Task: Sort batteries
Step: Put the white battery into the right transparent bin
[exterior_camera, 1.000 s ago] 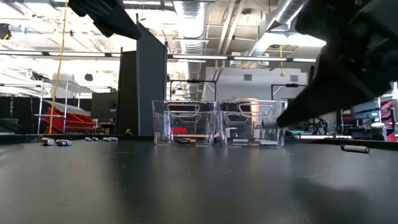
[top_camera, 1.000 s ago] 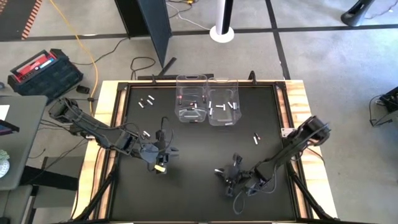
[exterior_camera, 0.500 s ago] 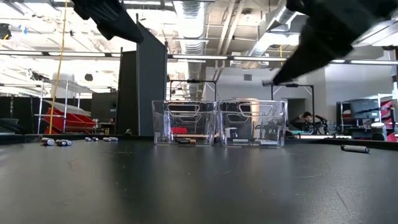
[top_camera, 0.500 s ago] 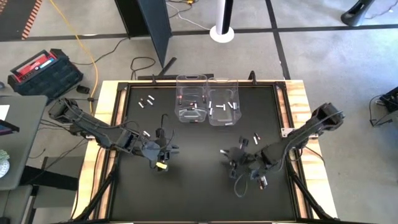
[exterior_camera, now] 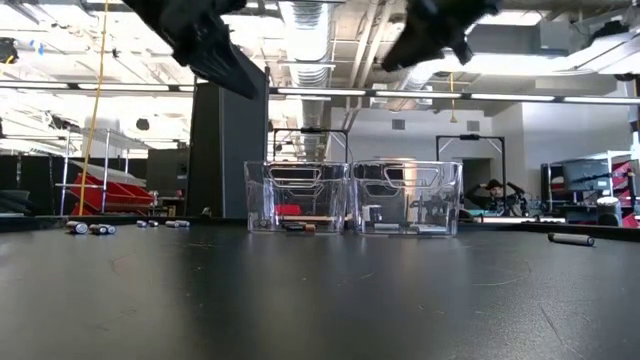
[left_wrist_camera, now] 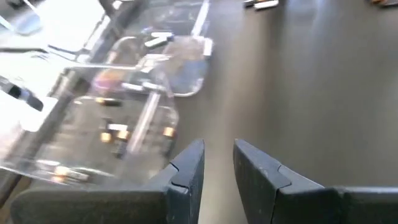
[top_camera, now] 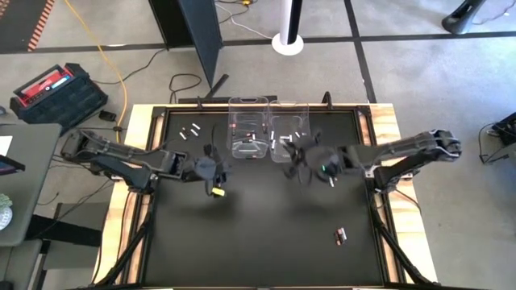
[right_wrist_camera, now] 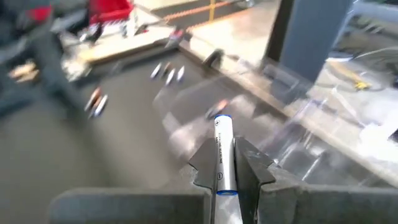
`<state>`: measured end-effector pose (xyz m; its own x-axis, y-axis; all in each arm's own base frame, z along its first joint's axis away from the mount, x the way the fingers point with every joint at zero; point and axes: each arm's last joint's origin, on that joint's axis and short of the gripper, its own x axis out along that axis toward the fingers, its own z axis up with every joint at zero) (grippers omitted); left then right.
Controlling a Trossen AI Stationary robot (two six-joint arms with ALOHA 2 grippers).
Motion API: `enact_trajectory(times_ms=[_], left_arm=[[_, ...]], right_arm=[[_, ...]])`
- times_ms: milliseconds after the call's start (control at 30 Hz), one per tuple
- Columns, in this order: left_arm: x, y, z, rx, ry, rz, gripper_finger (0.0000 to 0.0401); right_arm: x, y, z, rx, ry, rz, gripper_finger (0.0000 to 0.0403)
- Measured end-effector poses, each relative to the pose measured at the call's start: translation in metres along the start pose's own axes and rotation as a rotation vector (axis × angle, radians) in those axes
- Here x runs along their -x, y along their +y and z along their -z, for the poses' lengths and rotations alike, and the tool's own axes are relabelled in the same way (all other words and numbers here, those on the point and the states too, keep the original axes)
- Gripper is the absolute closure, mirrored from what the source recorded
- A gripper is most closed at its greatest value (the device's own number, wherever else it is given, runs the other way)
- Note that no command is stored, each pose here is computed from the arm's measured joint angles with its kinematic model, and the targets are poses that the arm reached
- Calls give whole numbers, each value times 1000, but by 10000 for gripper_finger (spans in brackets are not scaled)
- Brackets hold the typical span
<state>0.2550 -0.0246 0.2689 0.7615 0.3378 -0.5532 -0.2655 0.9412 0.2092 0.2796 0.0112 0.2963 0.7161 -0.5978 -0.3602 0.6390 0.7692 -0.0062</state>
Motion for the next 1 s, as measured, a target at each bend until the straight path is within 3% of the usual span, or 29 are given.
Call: enact_trajectory(times_ms=[167,333,400,667,833,1000], left_arm=[[-7,16,0,-125,19,-54,319],[-11,27,0,-111,32,-89,319],[-12,31,0,-97,36,-101,319],[-15,41,1,-79,53,-132,319],[-16,44,1,-70,59,-141,319],[-16,44,2,-76,68,-142,319]], right_arm=[[-39,-22,-35,-40,2,90,353],[-86,-48,-47,-76,105,183,353],[-105,-59,-39,-123,187,235,353],[-162,-92,4,-279,458,266,353],[-178,-99,30,-362,601,306,353],[-183,-99,42,-362,667,309,351]])
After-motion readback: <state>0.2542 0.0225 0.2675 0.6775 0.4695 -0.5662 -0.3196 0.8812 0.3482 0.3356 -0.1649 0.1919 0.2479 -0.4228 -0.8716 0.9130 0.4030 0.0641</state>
